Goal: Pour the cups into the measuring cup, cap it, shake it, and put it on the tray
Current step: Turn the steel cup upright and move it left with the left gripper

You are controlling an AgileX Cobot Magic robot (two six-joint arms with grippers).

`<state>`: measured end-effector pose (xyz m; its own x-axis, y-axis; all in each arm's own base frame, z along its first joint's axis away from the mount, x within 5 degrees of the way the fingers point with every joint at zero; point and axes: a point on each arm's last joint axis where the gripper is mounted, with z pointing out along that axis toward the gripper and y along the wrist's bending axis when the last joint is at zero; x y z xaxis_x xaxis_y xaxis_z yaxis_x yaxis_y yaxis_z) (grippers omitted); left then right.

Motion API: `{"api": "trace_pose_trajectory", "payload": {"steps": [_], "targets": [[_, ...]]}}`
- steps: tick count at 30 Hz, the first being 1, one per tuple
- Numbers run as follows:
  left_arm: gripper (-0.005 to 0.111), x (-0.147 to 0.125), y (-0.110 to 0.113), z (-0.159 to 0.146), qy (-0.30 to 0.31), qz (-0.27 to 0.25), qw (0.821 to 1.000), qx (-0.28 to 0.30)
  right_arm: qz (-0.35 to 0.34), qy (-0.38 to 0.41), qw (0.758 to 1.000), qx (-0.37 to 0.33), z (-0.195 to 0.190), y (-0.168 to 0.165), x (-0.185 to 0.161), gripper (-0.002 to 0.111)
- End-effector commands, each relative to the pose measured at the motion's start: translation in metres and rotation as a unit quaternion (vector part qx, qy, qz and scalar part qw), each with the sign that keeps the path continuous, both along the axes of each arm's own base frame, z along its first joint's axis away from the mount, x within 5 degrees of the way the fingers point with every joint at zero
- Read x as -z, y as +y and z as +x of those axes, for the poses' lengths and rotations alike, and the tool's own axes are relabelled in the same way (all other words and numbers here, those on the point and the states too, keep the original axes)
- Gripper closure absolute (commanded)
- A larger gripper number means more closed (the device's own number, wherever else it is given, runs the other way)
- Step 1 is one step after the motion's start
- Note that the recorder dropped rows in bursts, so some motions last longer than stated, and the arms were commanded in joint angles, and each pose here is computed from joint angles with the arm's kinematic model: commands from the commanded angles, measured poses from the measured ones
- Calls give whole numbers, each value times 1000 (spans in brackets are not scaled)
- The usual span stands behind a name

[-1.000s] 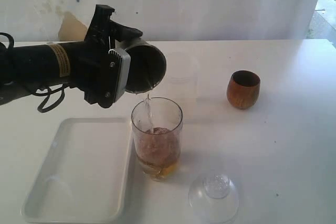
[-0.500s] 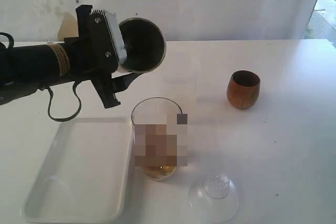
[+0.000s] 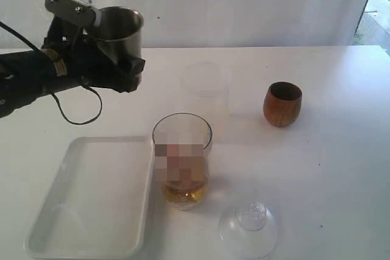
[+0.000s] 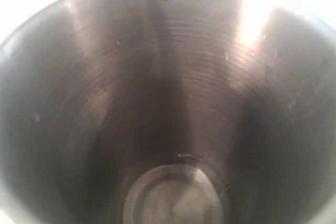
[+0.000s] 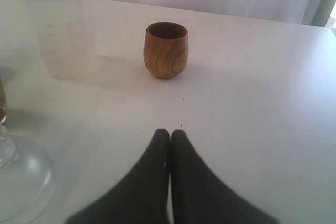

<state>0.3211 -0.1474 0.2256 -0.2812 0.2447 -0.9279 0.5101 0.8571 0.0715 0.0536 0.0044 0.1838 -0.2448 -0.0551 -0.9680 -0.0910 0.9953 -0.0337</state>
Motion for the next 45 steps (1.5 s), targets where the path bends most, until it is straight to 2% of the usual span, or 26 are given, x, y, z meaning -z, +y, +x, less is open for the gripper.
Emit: {"api": "trace_pose_trajectory", "payload": {"steps": [1,7,13,20,25,34,37,38,39,40,41,42,44,45], "targets": [[107,17,13,17,24,-48,997,-48,3,-1,1000,3,0,0,1,108],[107,48,26,33,29,-56,996,-66,3,-1,1000,3,0,0,1,108],[107,74,20,40,0,-46,998,-32,3,-1,1000,3,0,0,1,108],[107,108,17,43,20,-48,998,-28,6,0,1000,4,0,0,1,108],[107,117,17,42,29,-40,998,-27,6,0,1000,4,0,0,1,108],[106,117,17,42,15,-14,1000,-14,6,0,1000,4,0,0,1,108],[96,117,17,42,14,-12,1000,-14,6,0,1000,4,0,0,1,108],[81,117,17,42,14,-12,1000,-14,6,0,1000,4,0,0,1,108],[74,117,17,42,14,-12,1000,-14,6,0,1000,4,0,0,1,108],[55,117,17,42,14,-12,1000,-14,6,0,1000,4,0,0,1,108],[48,117,17,42,14,-12,1000,-14,6,0,1000,4,0,0,1,108],[31,117,17,42,13,-10,1000,-13,6,0,1000,4,0,0,1,108],[15,118,18,42,11,2,1000,-9,6,0,1000,4,0,0,1,108],[13,118,18,42,13,5,1000,-8,6,0,1000,4,0,0,1,108]]}}
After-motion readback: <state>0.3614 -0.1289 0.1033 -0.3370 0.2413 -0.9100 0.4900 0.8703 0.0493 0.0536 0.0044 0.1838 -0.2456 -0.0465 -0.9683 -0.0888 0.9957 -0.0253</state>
